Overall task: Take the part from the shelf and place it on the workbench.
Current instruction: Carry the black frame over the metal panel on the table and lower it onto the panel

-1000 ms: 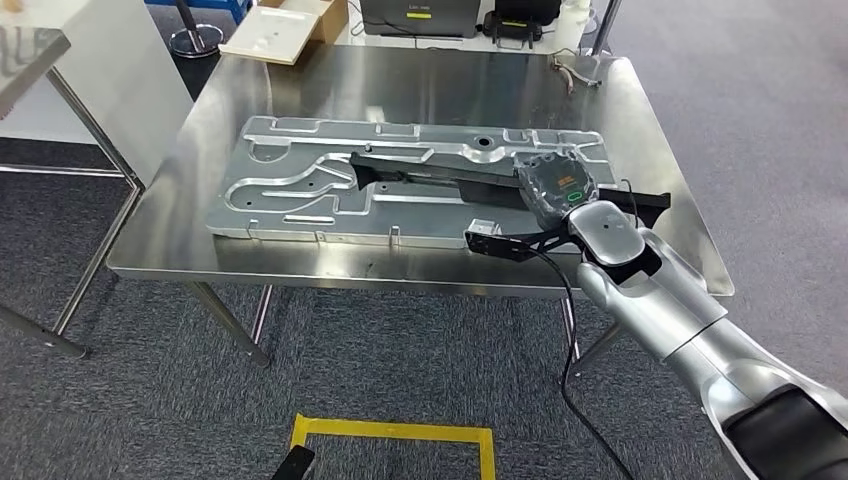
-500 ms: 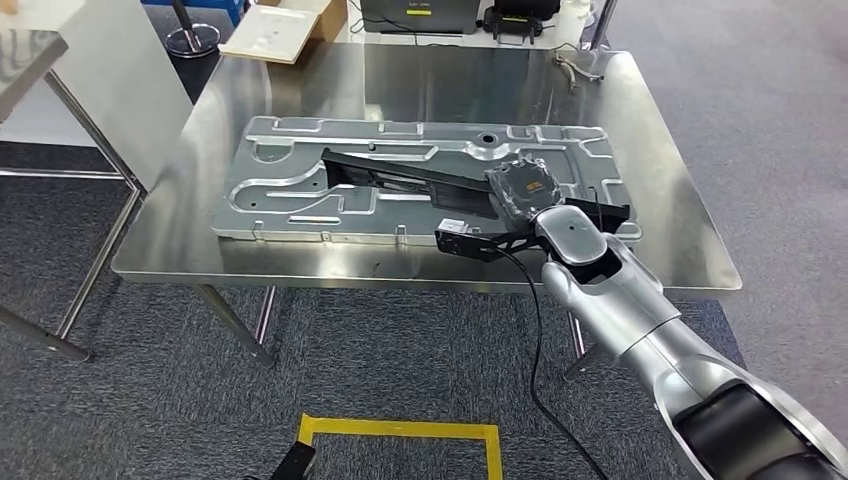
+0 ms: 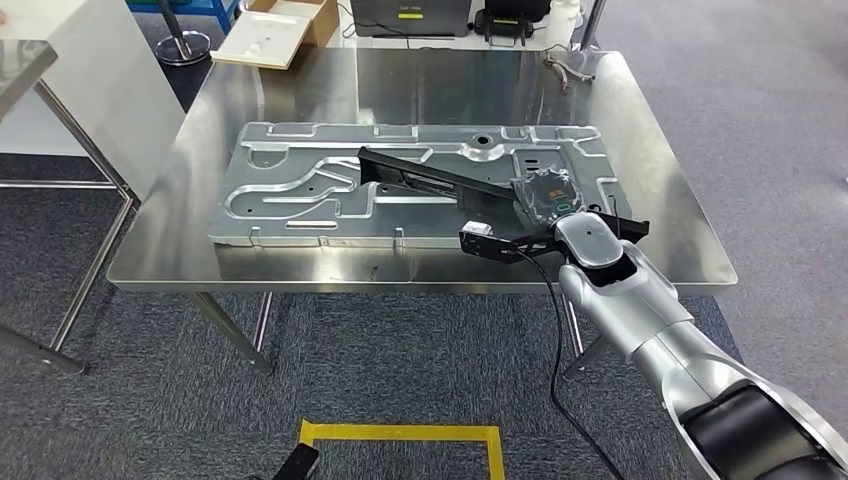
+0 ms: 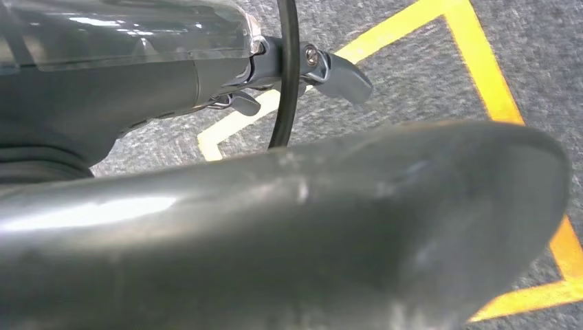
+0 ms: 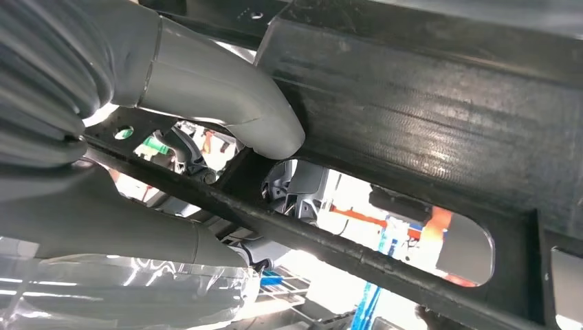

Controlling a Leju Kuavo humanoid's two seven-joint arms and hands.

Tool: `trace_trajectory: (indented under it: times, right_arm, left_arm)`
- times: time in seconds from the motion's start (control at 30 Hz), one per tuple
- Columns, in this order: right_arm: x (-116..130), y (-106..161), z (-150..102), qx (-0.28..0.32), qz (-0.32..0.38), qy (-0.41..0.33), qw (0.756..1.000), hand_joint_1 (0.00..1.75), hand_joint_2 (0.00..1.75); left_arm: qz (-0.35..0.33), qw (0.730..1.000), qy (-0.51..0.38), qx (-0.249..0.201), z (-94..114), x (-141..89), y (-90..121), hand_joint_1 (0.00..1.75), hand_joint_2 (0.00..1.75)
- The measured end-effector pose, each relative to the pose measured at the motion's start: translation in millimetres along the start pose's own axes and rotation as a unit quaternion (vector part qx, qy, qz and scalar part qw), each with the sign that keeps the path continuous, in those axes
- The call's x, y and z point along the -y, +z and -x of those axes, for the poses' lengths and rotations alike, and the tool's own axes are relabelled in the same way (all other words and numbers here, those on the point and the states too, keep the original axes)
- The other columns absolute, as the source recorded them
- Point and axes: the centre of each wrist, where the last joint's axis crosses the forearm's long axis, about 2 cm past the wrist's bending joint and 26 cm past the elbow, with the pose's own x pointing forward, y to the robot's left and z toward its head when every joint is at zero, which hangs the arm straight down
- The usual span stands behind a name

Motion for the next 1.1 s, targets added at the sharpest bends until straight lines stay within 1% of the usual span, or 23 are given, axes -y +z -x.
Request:
trace_trajectory:
  times: [0.13, 0.37, 0.63, 0.83, 1.1]
  right_arm:
    - [-4, 0, 2, -0.006, -0.006, -0.001, 1.000, 1.75, 1.75]
    - [-9, 0, -2, -0.008, -0.014, -0.004, 1.000, 1.75, 1.75]
    - [-5, -6, -20, 0.004, -0.010, -0.019, 1.000, 1.75, 1.75]
    - [-8, -5, -20, 0.004, -0.015, -0.018, 1.000, 1.75, 1.75]
    - [-9, -5, -18, 0.001, -0.016, -0.018, 1.000, 1.75, 1.75]
  left_arm:
    - [-0.002, 1.000, 0.001, 0.001, -1, -1, 0, 0.00, 0.00]
    - [-0.004, 1.000, 0.001, -0.002, -2, -1, -1, 0.00, 0.00]
    - [-0.002, 1.000, -0.002, 0.000, -2, 0, -1, 0.00, 0.00]
    - [-0.002, 1.000, -0.002, -0.004, 1, 0, 0, 0.00, 0.00]
    - [-0.004, 1.000, -0.003, -0.005, 1, -1, 0, 0.00, 0.00]
